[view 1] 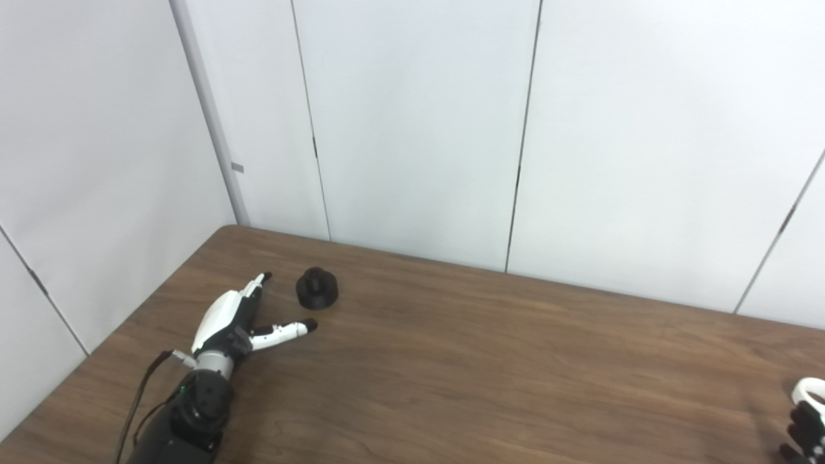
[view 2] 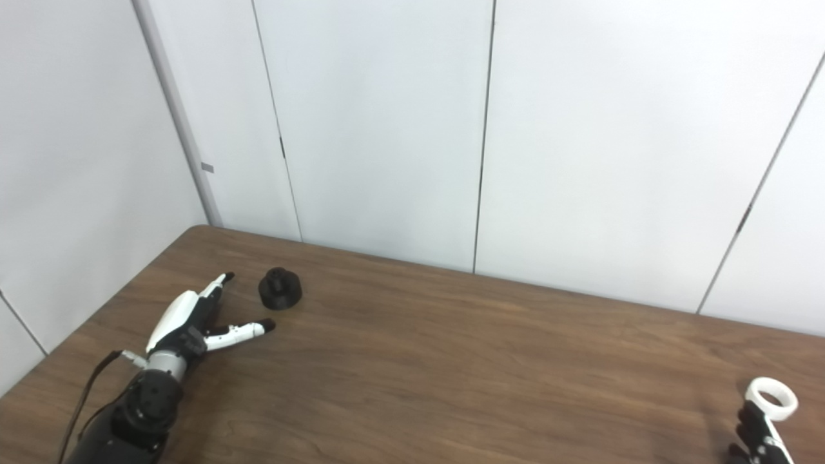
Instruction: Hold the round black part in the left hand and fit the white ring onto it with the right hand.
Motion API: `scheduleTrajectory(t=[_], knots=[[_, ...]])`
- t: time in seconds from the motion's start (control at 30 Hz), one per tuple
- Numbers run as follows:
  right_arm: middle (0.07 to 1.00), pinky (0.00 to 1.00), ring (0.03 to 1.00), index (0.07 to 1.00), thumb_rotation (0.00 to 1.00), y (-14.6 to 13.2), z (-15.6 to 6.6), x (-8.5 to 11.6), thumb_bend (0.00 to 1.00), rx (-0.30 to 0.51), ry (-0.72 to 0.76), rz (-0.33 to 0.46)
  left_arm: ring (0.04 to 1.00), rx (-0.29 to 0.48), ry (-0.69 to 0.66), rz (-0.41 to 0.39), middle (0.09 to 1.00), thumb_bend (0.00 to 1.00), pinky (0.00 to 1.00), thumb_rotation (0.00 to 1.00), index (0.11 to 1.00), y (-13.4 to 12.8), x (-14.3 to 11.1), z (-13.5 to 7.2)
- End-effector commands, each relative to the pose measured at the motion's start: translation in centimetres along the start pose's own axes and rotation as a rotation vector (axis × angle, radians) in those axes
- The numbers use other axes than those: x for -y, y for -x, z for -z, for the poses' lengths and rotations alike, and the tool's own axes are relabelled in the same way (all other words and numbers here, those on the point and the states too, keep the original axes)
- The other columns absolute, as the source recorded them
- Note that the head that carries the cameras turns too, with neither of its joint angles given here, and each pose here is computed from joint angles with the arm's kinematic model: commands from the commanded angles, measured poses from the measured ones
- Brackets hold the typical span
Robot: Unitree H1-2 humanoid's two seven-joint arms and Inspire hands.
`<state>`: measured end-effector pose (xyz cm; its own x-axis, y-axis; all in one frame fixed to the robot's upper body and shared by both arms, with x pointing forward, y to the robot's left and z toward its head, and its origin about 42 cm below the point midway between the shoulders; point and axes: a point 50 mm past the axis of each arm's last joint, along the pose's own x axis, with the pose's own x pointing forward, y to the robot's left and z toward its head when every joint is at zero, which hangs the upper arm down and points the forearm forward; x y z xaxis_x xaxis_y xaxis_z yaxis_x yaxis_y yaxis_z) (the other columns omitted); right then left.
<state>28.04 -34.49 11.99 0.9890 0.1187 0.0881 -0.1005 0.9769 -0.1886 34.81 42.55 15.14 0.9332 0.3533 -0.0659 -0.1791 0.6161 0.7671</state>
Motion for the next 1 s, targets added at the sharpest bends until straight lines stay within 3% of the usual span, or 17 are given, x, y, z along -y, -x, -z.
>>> scheduleTrajectory(t=[0.0, 0.1, 0.33, 0.77, 0.83, 0.97], knots=[[1.0, 1.0, 1.0, 0.996, 0.71, 0.6, 0.6, 0.9, 0.42, -0.025, 0.009, 0.004, 1.0, 0.044, -0.043, -0.076, 1.0, 1.0, 1.0, 0.59, 0.993, -1.6, -2.6, -1.5], [1.0, 1.0, 1.0, 1.0, 0.71, 0.7, 0.6, 1.0, 0.41, -0.027, 0.009, 0.0, 1.0, 0.026, -0.064, -0.071, 1.0, 1.0, 1.0, 0.57, 0.978, -1.9, -2.4, -1.5], [1.0, 1.0, 1.0, 0.983, 0.72, 0.8, 0.8, 1.6, 0.51, -0.025, 0.024, 0.002, 1.0, -0.005, -0.084, -0.059, 1.0, 1.0, 1.0, 0.54, 0.952, -2.3, -1.8, -1.7], [0.997, 1.0, 1.0, 0.968, 0.72, 1.2, 0.5, 1.7, 0.52, -0.03, 0.053, 0.011, 1.0, -0.037, -0.13, -0.004, 1.0, 1.0, 1.0, 0.47, 0.891, -3.3, -0.5, -2.2], [0.962, 0.92, 0.961, 0.929, 0.72, 1.4, 0.3, 1.6, 0.56, -0.031, 0.071, 0.021, 1.0, -0.027, -0.131, 0.006, 1.0, 1.0, 1.0, 0.43, 0.868, -3.4, -0.4, -2.6], [0.957, 0.9, 0.95, 0.922, 0.74, 1.6, 0.0, 1.7, 0.65, -0.028, 0.076, 0.018, 1.0, -0.008, -0.165, 0.033, 1.0, 1.0, 1.0, 0.34, 0.82, -3.7, 0.0, -2.9]])
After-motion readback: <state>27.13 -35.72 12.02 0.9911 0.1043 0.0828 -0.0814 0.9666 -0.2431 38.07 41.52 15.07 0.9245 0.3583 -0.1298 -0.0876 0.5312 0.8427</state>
